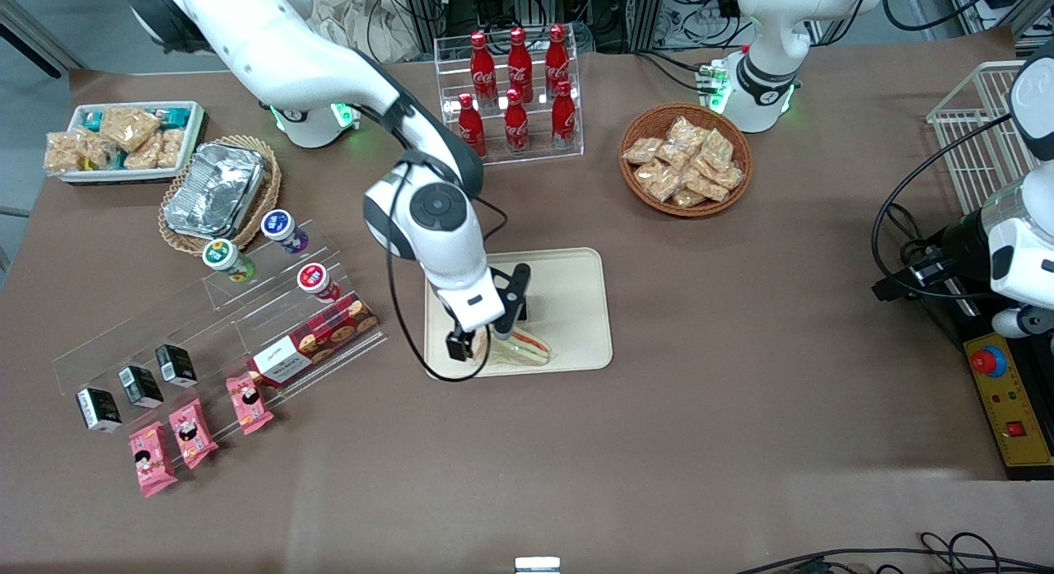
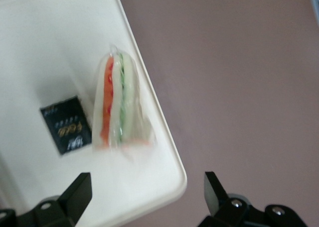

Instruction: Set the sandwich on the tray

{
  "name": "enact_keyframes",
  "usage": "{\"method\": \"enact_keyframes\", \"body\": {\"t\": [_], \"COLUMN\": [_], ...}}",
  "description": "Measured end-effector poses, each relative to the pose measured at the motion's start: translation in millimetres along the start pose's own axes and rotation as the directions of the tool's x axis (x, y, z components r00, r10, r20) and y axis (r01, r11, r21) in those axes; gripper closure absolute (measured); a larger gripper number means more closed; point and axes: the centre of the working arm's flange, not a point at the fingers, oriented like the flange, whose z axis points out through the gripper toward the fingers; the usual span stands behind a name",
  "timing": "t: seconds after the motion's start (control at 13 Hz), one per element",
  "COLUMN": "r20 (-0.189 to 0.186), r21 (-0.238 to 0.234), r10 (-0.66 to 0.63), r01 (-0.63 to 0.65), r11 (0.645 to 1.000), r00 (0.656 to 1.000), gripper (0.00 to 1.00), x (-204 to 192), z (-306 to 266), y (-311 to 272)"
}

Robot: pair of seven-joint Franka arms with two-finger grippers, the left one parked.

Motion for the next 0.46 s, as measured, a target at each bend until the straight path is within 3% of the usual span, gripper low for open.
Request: {"method": "enact_keyframes", "body": {"t": [0.23, 0.46], "r20": [0.047, 0.090], "r21": [0.064, 0.093], "r10": [0.138, 0.260], "r01": [-0.141, -0.268], "r11": [0.988, 0.959], "r00": [0.989, 0.961], "gripper": [0.00, 0.00], "x": [-50, -115], "z": [-63, -119], "y": [40, 81]}}
